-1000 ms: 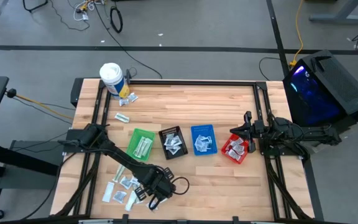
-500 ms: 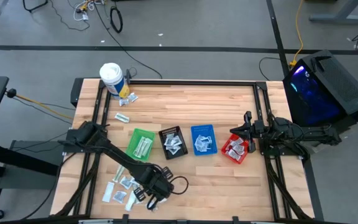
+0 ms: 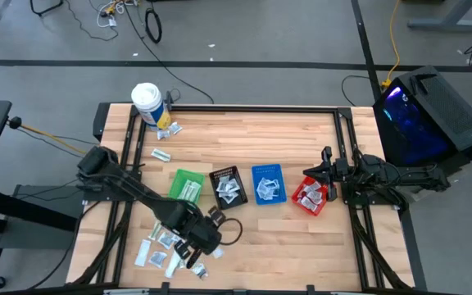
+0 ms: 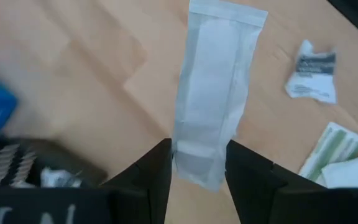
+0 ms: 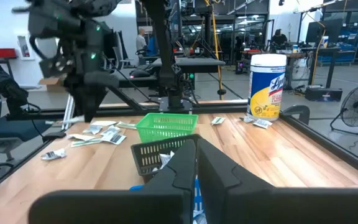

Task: Pick & Place First Aid Supplies
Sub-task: Put the bandage into the green basket

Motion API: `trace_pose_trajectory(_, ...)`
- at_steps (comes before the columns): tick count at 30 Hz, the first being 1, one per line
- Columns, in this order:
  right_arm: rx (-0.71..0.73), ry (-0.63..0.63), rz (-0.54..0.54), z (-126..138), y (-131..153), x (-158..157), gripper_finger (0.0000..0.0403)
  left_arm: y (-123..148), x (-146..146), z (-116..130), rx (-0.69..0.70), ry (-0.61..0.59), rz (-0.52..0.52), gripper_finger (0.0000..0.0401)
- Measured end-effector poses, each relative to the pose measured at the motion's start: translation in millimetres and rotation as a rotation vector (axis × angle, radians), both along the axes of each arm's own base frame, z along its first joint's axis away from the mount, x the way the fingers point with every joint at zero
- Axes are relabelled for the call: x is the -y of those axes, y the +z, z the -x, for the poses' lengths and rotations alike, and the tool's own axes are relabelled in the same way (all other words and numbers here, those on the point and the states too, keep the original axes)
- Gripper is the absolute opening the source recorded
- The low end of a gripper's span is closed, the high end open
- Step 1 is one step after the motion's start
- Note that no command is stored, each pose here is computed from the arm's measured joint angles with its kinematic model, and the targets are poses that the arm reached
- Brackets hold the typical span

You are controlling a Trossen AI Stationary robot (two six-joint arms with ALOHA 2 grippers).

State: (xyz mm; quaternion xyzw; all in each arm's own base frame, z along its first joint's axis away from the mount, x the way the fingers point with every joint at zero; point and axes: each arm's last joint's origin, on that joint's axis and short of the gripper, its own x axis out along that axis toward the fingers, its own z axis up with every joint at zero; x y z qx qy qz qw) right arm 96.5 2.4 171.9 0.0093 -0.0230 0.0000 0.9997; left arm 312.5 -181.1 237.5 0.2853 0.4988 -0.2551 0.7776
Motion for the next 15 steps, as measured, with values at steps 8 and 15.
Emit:
trace_pose_trajectory(8,0.0,0.0,0.0,0,0,0,0.0023,27,-41,-2,0.03,0.279,0.072,0.0149)
trace_pose_trajectory(15,0.0,0.0,0.0,0,0,0,0.0023,32,-82,-14,0.031,0.624,0.175,0.0149)
